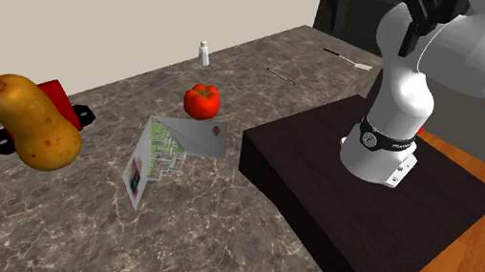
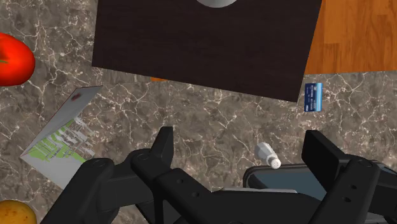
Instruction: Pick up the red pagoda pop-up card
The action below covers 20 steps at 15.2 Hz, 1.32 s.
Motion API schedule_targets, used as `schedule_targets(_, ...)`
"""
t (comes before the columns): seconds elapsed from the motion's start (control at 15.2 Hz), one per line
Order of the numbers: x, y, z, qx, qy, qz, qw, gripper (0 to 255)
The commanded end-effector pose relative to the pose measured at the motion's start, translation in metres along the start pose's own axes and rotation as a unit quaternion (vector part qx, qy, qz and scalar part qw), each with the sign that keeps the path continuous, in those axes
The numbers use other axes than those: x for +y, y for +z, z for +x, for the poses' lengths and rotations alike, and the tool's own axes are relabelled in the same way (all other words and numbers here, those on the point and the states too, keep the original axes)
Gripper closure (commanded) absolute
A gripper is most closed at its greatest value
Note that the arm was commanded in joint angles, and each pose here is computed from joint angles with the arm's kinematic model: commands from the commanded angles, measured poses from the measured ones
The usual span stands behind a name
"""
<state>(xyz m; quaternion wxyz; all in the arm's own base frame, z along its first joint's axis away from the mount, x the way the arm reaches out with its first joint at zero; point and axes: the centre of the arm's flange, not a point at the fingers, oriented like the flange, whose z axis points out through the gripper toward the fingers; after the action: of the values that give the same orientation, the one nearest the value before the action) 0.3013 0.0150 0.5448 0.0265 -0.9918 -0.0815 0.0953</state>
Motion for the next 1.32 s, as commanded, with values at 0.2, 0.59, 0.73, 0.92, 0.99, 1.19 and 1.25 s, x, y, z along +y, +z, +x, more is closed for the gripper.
schedule_targets(0.2,0.032,0.019,0.015,0.000,0.001,0.003,1.0000,0)
schedule_targets(0.59,0.096,0.058,0.045,-0.001,0.004,0.009,1.0000,0)
schedule_targets(0.73,0.118,0.071,0.055,-0.001,0.005,0.011,0.9999,0)
schedule_targets(0.92,0.150,0.090,0.070,-0.001,0.006,0.014,0.9999,0)
schedule_targets(0.99,0.160,0.097,0.075,-0.001,0.007,0.015,0.9999,0)
schedule_targets(1.19,0.192,0.117,0.089,-0.002,0.008,0.018,0.9998,0)
schedule_targets(1.25,0.203,0.124,0.094,-0.002,0.009,0.019,0.9998,0)
